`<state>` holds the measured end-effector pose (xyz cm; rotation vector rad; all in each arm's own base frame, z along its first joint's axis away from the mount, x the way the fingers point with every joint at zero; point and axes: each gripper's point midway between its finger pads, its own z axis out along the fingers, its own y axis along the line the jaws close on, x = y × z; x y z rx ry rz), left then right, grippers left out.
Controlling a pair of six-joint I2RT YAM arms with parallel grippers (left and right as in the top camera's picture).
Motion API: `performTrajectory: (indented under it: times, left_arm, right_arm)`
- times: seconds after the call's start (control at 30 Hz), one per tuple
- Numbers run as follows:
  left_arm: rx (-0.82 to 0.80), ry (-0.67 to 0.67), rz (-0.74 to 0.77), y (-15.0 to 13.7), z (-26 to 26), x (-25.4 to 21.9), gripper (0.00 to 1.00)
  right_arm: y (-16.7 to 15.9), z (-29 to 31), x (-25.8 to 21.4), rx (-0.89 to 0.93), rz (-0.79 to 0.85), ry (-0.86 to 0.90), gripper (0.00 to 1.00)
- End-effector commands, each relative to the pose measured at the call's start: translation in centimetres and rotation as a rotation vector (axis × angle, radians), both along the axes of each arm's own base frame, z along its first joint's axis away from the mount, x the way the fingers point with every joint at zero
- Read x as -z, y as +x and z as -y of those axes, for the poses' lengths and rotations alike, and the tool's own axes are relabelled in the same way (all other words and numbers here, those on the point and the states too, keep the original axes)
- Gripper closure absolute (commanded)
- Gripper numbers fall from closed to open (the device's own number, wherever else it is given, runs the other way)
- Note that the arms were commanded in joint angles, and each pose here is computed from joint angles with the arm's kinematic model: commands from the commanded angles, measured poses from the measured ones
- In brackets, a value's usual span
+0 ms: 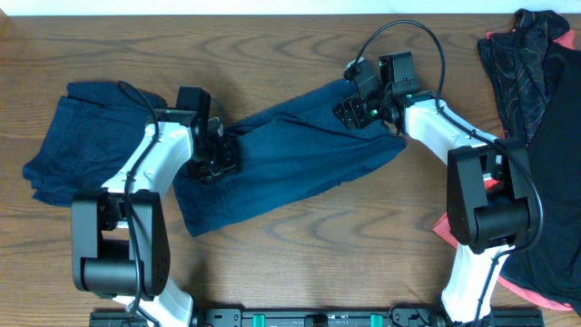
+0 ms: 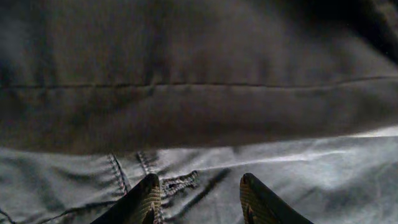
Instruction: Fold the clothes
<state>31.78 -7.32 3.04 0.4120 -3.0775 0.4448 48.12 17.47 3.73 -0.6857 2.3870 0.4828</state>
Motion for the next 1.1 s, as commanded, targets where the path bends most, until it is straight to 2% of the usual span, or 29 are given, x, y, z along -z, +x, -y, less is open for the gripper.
performTrajectory:
  times: [0.0,0.13,0.43,0.73,0.87,1.07]
  left_arm:
    - [-0.004,0.005,-0.035,-0.7,0.0,1.3,0.56]
    - [-0.004,0.008,-0.041,-0.9,-0.1,1.9,0.56]
    - [-0.004,0.008,-0.038,-0.8,-0.1,2.0,0.56]
    - [-0.003,0.008,-0.04,-0.9,-0.1,2.1,0.56]
    - [-0.002,0.009,-0.041,-0.9,0.0,2.1,0.56]
    - [-0.002,0.009,-0.041,-0.9,0.0,2.1,0.56]
  right_arm:
    - [0.2,0.3,0.2,0.015,-0.002,-0.012,0.31]
    - [0.2,0.1,0.3,0.021,-0.008,-0.007,0.36]
    - [0.0,-0.1,2.3,0.036,-0.047,-0.002,0.35]
    - [0.1,-0.5,2.2,0.027,-0.037,0.003,0.36]
    - [-0.1,-0.6,2.3,0.025,-0.044,0.002,0.44]
    - [-0.4,-1.2,2.4,0.013,-0.05,0.0,0.48]
